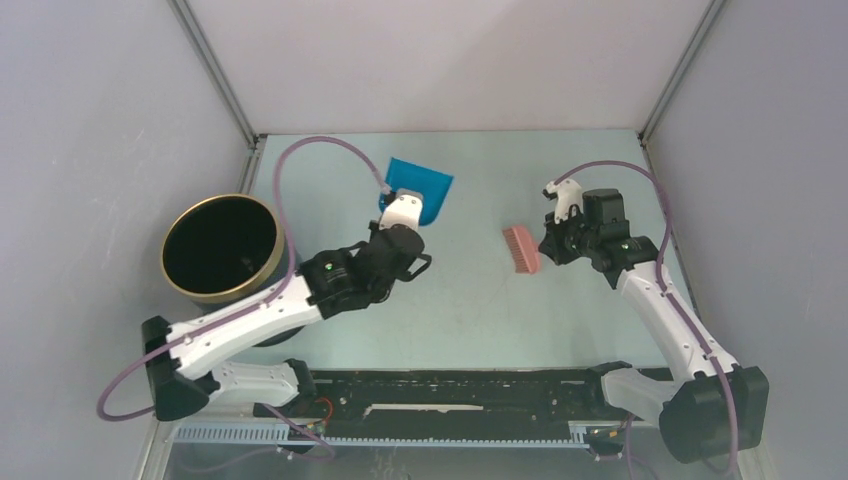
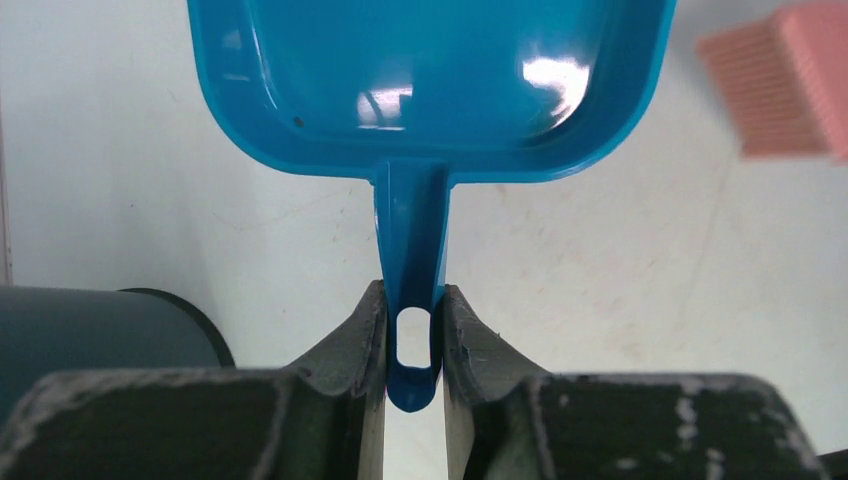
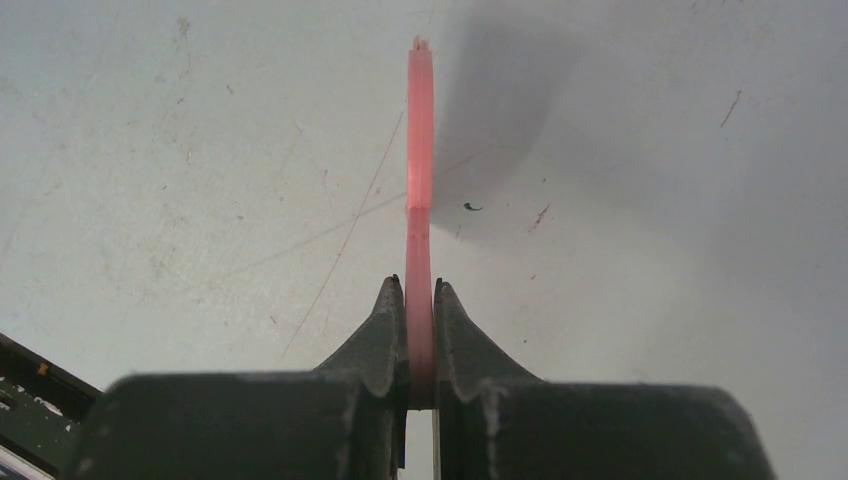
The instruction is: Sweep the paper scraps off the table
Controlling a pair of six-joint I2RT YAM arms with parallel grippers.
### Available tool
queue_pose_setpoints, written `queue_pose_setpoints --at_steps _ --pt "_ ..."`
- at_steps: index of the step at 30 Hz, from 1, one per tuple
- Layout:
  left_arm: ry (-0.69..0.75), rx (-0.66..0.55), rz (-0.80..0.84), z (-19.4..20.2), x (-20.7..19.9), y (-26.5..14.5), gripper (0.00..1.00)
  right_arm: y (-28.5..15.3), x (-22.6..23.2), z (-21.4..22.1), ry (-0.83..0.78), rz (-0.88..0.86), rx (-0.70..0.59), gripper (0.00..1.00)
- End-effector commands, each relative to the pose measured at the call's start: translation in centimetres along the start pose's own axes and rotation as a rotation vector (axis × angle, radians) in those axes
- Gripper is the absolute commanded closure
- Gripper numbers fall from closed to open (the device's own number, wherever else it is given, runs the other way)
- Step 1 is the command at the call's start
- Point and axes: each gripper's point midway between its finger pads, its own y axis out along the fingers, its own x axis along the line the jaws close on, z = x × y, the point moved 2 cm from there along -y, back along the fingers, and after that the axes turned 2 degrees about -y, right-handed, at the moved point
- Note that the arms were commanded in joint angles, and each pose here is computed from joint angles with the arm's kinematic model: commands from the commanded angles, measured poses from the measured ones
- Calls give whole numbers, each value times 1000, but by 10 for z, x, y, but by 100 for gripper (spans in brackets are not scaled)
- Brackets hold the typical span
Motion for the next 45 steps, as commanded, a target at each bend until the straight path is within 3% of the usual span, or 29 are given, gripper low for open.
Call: queue_pose_setpoints --at_steps 1,6,13,15,18,22,27,30,34,39,42,45 --pt "156 111 163 30 -13 27 100 -3 -7 -6 12 -1 -29 100" --pt "123 266 322 75 -21 51 100 -5 -4 -6 64 -72 -42 100" --pt "188 547 489 122 -46 60 100 -4 21 -3 137 -293 13 100" --pt "206 646 544 139 -53 56 100 -3 13 -4 139 -238 23 100" --pt "237 763 512 160 -49 59 100 -6 -20 -7 10 47 -24 100" --pt "249 816 470 173 -44 63 95 -24 -37 -26 -171 308 -121 100" --pt "265 840 414 179 -38 68 76 4 -17 -5 -370 282 -4 100" --pt "261 847 414 178 -38 67 63 33 10 31 -471 121 172 87" --pt "259 777 379 163 -29 68 50 41 39 50 -524 -14 265 63" --pt "229 715 384 139 -19 69 42 16 73 34 -438 -246 150 21" --pt "204 596 343 117 -8 72 42 5 73 20 -376 -275 77 10" --pt "159 426 357 83 0 65 25 9 61 17 -312 -255 76 1"
